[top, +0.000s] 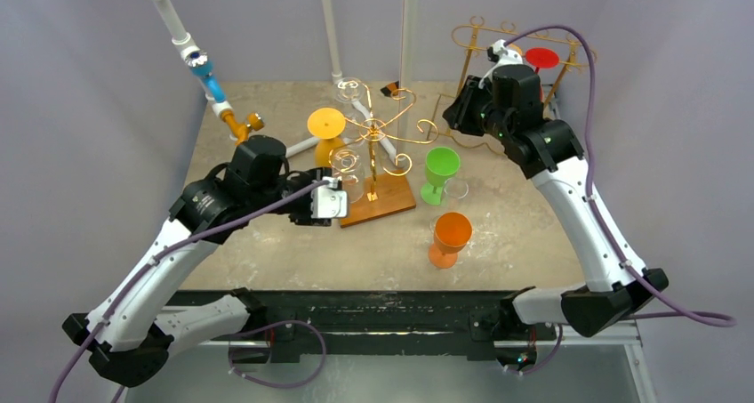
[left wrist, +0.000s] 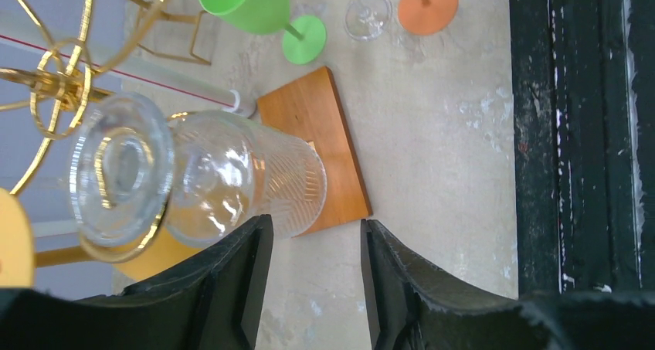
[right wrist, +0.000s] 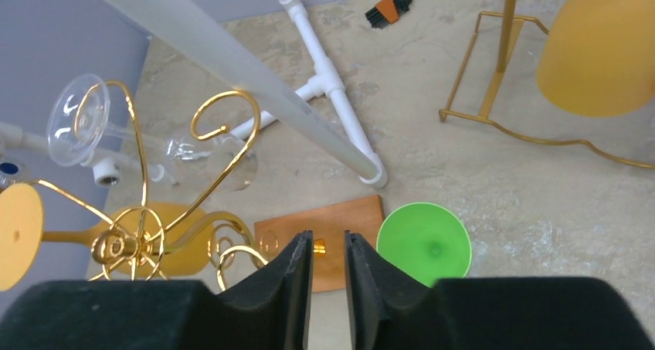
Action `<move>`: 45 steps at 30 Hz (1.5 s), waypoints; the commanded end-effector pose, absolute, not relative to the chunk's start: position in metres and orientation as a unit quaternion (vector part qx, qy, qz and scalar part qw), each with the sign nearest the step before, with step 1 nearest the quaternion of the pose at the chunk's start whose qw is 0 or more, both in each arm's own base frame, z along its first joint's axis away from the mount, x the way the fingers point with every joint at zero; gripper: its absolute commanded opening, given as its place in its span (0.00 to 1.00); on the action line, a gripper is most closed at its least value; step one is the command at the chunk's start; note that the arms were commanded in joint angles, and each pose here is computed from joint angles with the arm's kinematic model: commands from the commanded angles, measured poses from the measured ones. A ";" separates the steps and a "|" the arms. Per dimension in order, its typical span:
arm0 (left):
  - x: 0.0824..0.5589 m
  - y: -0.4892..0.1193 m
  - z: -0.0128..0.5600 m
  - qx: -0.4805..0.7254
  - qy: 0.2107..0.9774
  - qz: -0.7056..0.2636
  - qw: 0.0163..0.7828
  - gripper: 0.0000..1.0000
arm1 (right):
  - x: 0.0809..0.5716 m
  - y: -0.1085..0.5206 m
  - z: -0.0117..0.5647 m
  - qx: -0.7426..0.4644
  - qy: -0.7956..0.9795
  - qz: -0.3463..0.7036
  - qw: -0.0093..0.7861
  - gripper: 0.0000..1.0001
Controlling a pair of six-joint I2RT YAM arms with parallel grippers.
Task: Place the wine glass upside down on the wine glass rack
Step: Adjust the wine rack at the center of the board.
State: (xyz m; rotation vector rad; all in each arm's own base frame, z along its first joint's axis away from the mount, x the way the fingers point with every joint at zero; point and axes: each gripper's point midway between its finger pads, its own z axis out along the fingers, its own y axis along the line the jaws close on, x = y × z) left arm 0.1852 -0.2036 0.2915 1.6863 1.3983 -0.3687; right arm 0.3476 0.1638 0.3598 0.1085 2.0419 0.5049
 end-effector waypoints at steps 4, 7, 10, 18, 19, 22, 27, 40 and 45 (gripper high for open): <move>0.194 -0.220 0.354 0.618 0.574 -0.185 0.504 0.48 | 0.364 0.162 0.352 0.041 0.843 0.190 0.501 0.12; 0.209 -0.222 0.374 0.580 0.592 -0.176 0.531 0.51 | 0.365 0.169 0.346 0.032 0.847 0.200 0.492 0.09; 0.222 -0.223 0.384 0.553 0.611 -0.167 0.541 0.55 | 0.363 0.176 0.343 0.028 0.849 0.207 0.486 0.08; 0.237 -0.231 0.396 0.541 0.620 -0.165 0.544 0.56 | 0.355 0.202 0.338 0.006 0.855 0.213 0.473 0.08; 0.234 -0.230 0.394 0.548 0.619 -0.166 0.537 0.56 | 0.354 0.205 0.338 0.004 0.856 0.213 0.472 0.08; 0.223 -0.221 0.384 0.558 0.617 -0.161 0.531 0.56 | 0.352 0.207 0.338 0.003 0.856 0.211 0.472 0.08; 0.209 -0.210 0.370 0.555 0.623 -0.163 0.526 0.56 | 0.352 0.205 0.339 0.007 0.857 0.207 0.472 0.08; 0.208 -0.204 0.365 0.548 0.633 -0.156 0.524 0.56 | 0.347 0.205 0.342 0.005 0.857 0.214 0.470 0.08; 0.217 -0.205 0.384 0.537 0.627 -0.143 0.546 0.56 | 0.344 0.205 0.341 0.003 0.858 0.215 0.467 0.08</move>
